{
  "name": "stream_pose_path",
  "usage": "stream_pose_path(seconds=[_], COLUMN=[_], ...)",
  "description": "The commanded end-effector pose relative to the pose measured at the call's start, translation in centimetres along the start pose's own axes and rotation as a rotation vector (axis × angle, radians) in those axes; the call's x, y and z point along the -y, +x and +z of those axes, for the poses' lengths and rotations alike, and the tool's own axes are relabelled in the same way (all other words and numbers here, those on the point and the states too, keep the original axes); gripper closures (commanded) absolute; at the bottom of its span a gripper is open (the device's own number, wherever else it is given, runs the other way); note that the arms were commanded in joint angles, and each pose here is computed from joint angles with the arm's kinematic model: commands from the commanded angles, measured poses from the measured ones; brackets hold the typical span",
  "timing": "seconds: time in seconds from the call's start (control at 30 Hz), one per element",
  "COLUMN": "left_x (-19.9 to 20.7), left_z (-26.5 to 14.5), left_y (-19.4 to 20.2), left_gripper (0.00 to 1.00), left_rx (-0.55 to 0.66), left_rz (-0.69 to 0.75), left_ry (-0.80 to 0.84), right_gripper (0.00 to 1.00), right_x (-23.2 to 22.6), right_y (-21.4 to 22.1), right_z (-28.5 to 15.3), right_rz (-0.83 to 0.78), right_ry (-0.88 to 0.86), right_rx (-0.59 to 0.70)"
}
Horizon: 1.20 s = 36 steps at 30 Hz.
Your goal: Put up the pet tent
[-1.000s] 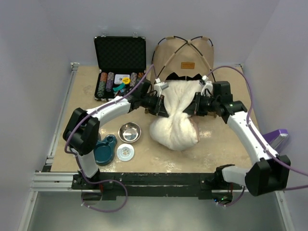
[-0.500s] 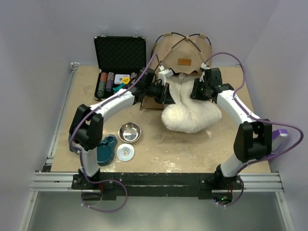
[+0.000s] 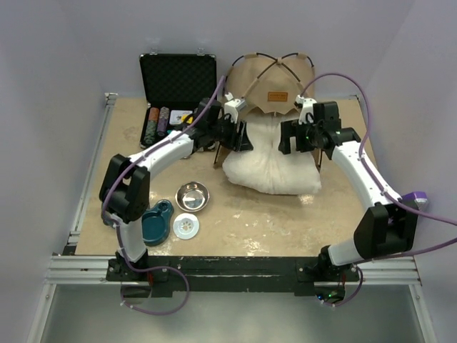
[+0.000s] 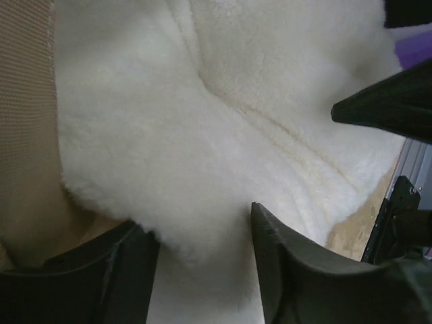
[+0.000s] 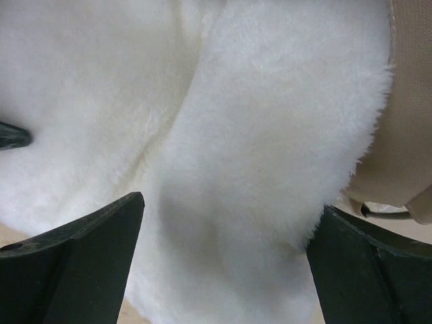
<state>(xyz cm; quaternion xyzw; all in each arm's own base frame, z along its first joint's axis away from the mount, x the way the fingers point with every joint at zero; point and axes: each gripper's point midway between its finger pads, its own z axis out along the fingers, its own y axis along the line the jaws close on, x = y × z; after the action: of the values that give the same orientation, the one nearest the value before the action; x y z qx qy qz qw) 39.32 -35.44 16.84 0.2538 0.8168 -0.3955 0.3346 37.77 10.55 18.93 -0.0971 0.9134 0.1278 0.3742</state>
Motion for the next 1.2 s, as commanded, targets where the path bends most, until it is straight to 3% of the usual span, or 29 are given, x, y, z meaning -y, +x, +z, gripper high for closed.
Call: stream_pose_path(seconds=[0.0,0.1,0.23,0.33,0.43,0.57,0.8,0.9,1.0,1.1,1.17], left_x=[4.0,4.4,4.3,4.3,4.1,3.6,2.3,2.2,3.2,4.2,4.4], left_z=[-4.7,-7.0,-10.0,-11.4,-11.9,-12.0,-10.5,-8.7,-6.9,-5.6,-5.1], left_y=[-4.0,-3.6,-2.0,-0.1,1.9,5.0,5.9,6.3,6.1,4.8,3.7], left_gripper=[0.36,0.2,0.16,0.09,0.09,0.05,0.06,0.11,0.25,0.5,0.68], left_rx=[0.135,0.148,0.16,0.169,0.139,0.099,0.083,0.053,0.041,0.061,0.077], left_rz=[0.192,0.197,0.126,0.105,0.069,0.042,0.095,0.145,0.202,0.268,0.289], left_ry=[0.041,0.039,0.004,0.001,0.0,-0.001,-0.028,-0.036,-0.01,-0.009,-0.014], right_gripper=[0.01,0.01,0.02,0.01,0.01,0.02,0.02,0.02,0.14,0.35,0.54], right_x=[0.9,2.2,4.3,6.2,5.8,5.9,4.8,5.3,4.8,3.7,3.6], right_y=[-1.0,-1.7,0.8,1.9,3.4,4.8,10.9,12.8,12.2,10.1,7.7], right_z=[-3.4,-4.0,-4.3,-5.1,-5.4,-6.0,-6.9,-5.6,-4.3,-3.5,-2.9], right_rz=[-0.122,-0.174,-0.376,-0.438,-0.526,-0.495,-0.49,-0.477,-0.448,-0.431,-0.431], right_ry=[-0.028,0.026,0.04,0.028,-0.037,-0.043,-0.122,-0.121,-0.152,-0.205,-0.177], right_rx=[0.052,0.043,-0.112,-0.143,-0.206,-0.253,-0.364,-0.395,-0.367,-0.297,-0.225])
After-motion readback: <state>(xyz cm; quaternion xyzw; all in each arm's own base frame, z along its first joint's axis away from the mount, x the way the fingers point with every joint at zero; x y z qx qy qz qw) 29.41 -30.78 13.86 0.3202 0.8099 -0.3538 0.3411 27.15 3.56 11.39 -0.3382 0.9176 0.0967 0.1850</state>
